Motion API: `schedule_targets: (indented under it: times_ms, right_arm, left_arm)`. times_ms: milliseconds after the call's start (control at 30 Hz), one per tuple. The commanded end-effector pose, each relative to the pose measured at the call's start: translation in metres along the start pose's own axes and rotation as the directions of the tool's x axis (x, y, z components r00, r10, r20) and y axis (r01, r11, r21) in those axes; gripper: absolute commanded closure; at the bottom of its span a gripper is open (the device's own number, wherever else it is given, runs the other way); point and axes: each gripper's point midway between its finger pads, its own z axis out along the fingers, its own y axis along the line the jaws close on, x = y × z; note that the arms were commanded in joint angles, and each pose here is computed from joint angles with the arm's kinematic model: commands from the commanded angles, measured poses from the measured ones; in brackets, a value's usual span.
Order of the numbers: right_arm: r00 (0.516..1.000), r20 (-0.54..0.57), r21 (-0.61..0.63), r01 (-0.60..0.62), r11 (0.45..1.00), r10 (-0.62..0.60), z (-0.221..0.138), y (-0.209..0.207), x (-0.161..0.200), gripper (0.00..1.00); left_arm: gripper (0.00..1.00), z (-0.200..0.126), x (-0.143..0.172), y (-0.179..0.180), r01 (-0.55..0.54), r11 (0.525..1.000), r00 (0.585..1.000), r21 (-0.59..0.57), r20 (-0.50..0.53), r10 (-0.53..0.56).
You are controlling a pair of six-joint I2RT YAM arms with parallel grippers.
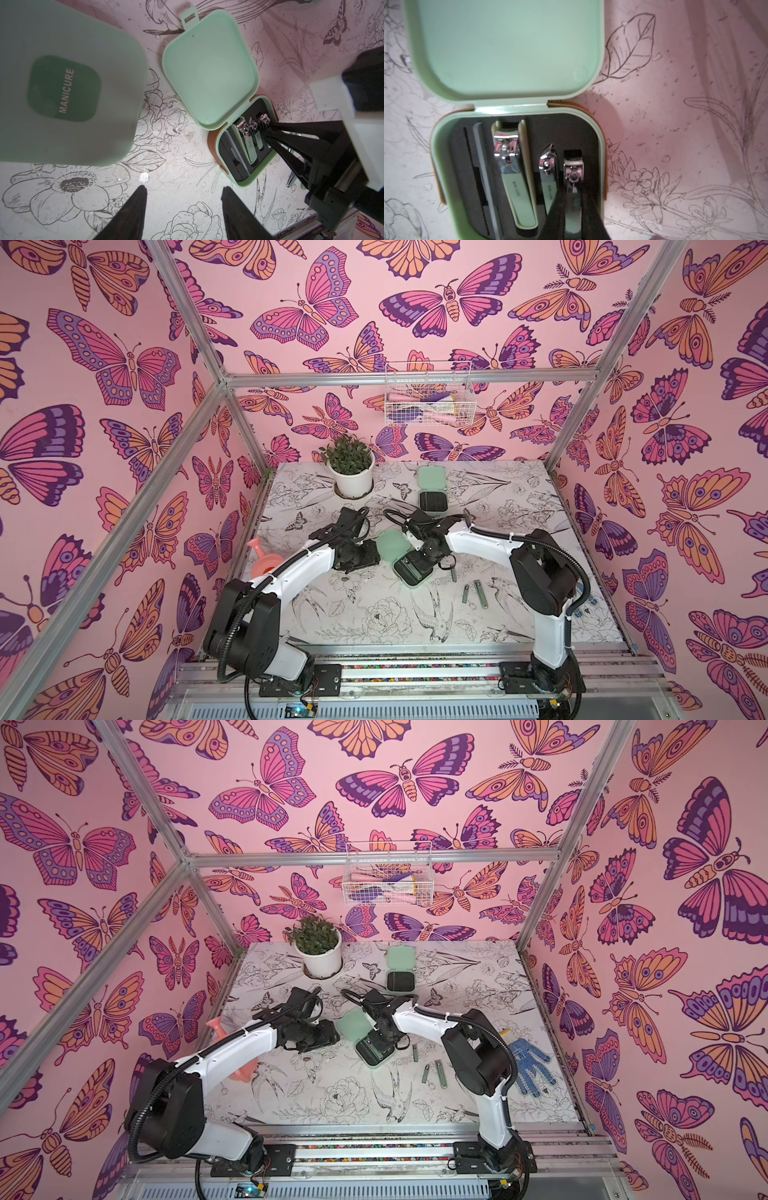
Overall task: Organize nail clipper sets
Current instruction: Place the nail clipper in the storage box.
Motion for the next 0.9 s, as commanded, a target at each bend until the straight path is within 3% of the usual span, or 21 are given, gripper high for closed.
schedule_targets:
  times_ms: [0,133,867]
  right_arm:
    - [0.998,0.064,0.023,-0.001,1.000,-0.001,-0.028,-0.002,-0.017,1.00]
    - [0.997,0.083,0.021,0.004,1.000,-0.006,-0.034,-0.002,-0.022,1.00]
    - [1.000,0.013,0.022,0.021,1.000,-0.022,0.006,0.001,-0.006,1.00]
  left_arm:
    - [0.40,0.000,0.000,0.003,-0.009,1.000,1.000,-0.003,0.003,0.009]
    - [0.40,0.001,0.000,0.004,-0.007,1.000,1.000,-0.004,0.001,0.007]
    - [0.40,0.003,0.001,0.006,-0.005,1.000,1.000,-0.010,-0.005,0.005]
